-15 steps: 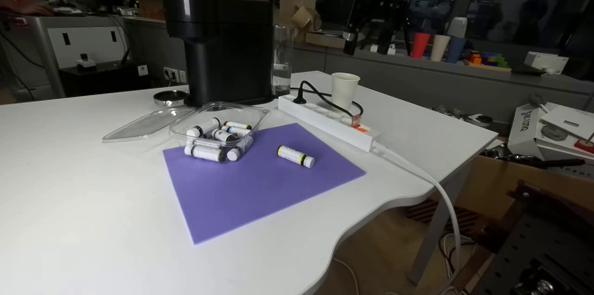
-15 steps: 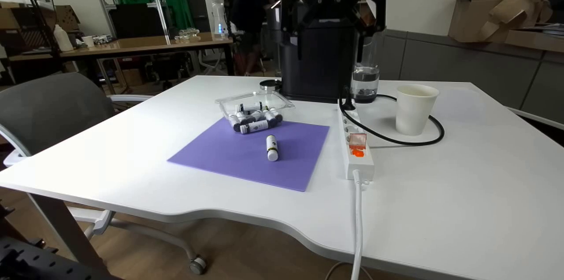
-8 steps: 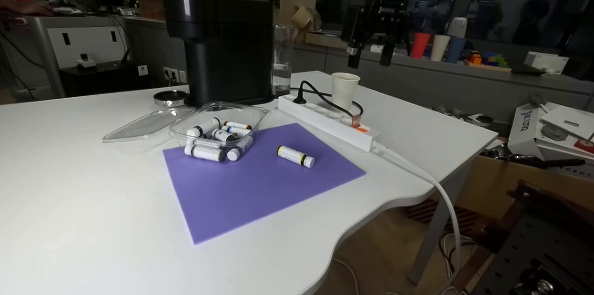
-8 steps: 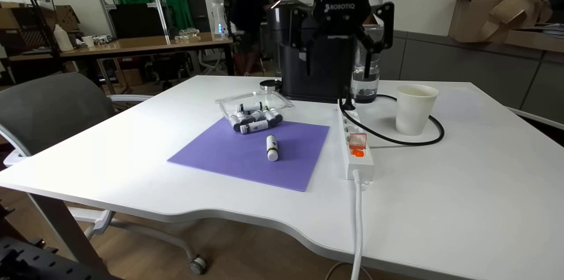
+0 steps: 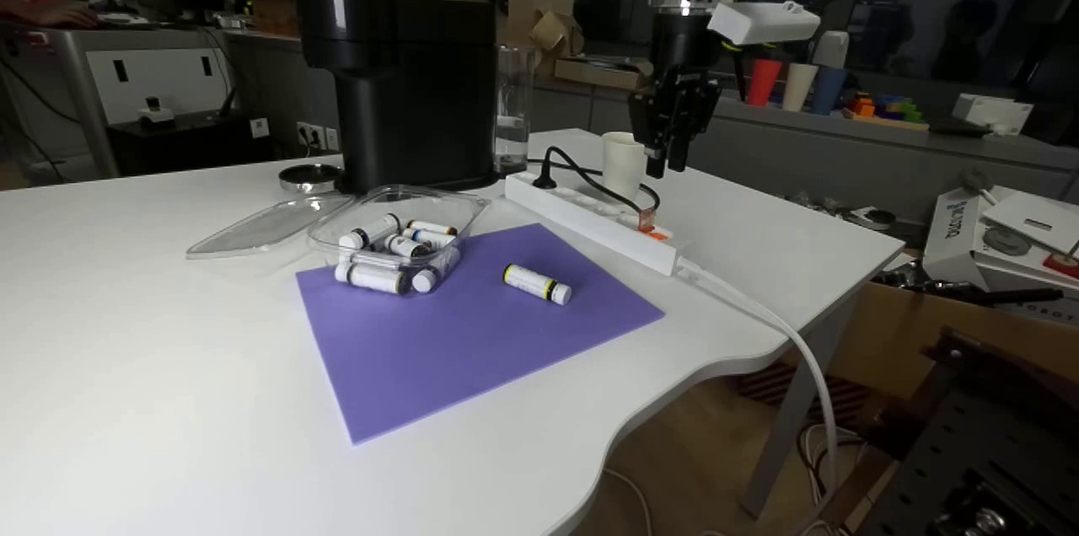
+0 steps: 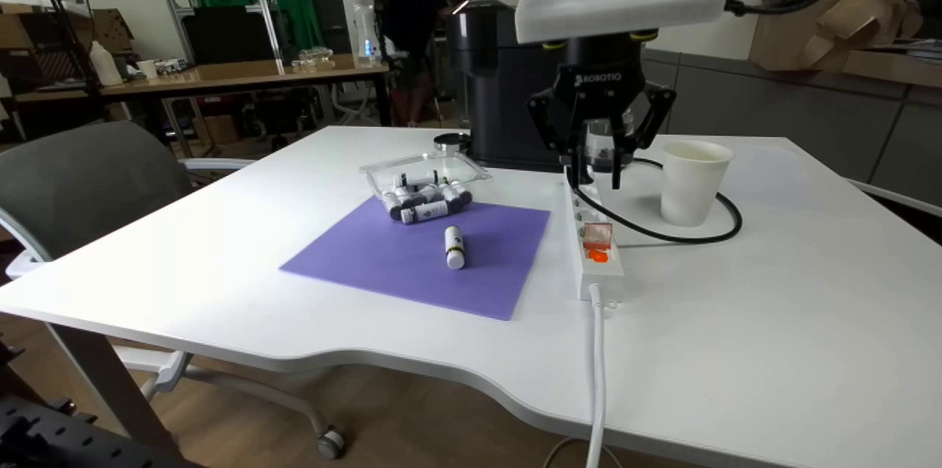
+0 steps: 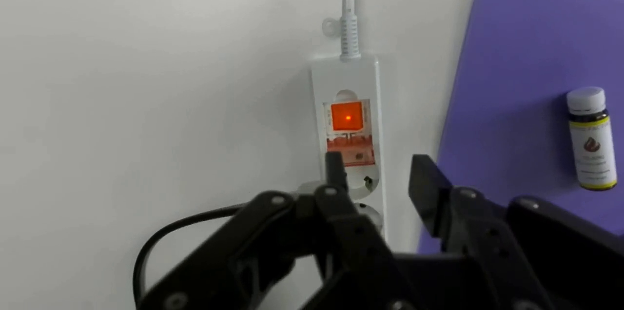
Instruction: Turn off the extension cord switch
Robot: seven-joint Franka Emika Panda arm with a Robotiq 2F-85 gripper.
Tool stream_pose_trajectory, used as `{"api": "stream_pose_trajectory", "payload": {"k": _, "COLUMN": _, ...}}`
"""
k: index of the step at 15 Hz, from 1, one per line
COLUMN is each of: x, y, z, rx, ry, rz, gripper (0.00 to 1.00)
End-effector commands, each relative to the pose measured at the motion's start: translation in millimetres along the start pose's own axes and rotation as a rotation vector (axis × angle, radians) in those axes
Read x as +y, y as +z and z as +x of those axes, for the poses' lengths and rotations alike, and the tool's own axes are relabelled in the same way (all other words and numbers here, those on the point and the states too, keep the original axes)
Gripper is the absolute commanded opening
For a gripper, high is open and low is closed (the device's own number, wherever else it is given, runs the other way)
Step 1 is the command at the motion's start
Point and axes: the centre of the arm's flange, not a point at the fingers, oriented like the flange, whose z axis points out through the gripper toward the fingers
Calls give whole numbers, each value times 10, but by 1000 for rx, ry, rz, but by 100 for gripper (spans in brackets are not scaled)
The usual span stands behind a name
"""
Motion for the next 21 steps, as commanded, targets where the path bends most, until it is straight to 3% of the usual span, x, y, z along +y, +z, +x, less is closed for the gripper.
{"api": "stream_pose_trajectory", "payload": {"k": 1, "x": 111, "y": 192, "z": 196, "rx": -8, "ry": -102, "rz": -37, "gripper": 11}}
{"api": "stream_pose_trajectory", "payload": {"k": 3, "x": 75, "y": 284, "z": 217, "rx": -26, "ry": -178, "rz": -53, "gripper": 1}}
{"api": "stream_pose_trajectory", "payload": {"k": 8, "x": 2, "y": 441, "z": 210, "rx": -54, "ry": -266, "rz": -52, "gripper": 0}}
{"api": "stream_pose_trajectory", "payload": {"k": 21, "x": -111, "y": 615, "z": 93, "rx": -42, "ry": -249, "rz": -26, "gripper": 0}}
